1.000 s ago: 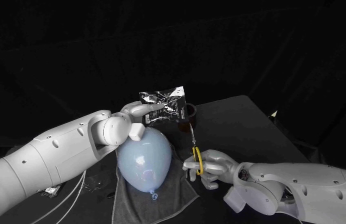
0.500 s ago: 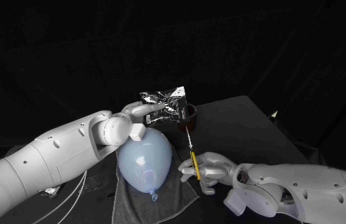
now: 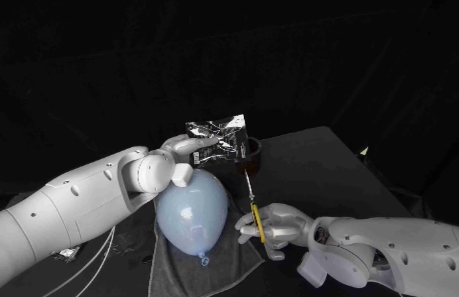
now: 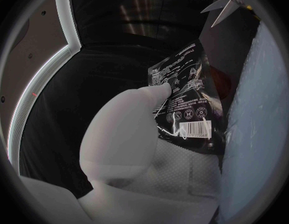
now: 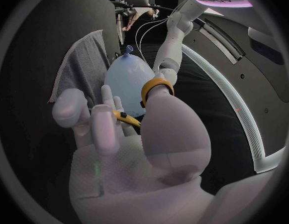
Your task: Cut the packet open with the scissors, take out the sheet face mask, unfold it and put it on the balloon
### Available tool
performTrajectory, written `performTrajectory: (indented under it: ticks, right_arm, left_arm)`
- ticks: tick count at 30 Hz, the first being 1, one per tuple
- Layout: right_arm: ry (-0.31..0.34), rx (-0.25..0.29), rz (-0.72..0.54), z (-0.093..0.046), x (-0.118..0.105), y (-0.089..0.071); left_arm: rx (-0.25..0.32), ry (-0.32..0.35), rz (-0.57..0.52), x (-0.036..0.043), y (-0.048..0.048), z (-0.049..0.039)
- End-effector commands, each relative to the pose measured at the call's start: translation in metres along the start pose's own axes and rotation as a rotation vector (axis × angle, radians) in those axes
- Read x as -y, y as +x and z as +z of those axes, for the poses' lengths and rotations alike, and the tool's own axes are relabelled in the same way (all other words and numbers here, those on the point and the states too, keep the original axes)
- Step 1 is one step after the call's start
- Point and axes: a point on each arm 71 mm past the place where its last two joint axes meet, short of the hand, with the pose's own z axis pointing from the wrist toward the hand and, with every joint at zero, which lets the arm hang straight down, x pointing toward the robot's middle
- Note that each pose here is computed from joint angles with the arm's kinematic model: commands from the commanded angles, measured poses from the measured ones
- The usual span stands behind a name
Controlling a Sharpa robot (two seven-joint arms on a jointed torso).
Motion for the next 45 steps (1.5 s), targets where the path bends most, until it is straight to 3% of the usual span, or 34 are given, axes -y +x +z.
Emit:
performTrajectory:
  ticks: [1, 23, 45]
  right_arm:
    - [0.005, -0.035, 0.026, 0.001, 0.001, 0.001]
    - [0.021, -0.115, 0.135, 0.005, -0.004, 0.001]
    - [-0.002, -0.082, 0.084, 0.015, -0.022, -0.015]
  left_arm:
    - [-0.029, 0.008, -0.007, 0.001, 0.0042, 0.0002]
    - [-0.068, 0.007, -0.008, 0.0007, 0.0076, -0.0023]
    - [-0.107, -0.007, -0.003, -0.0007, 0.0129, -0.0043]
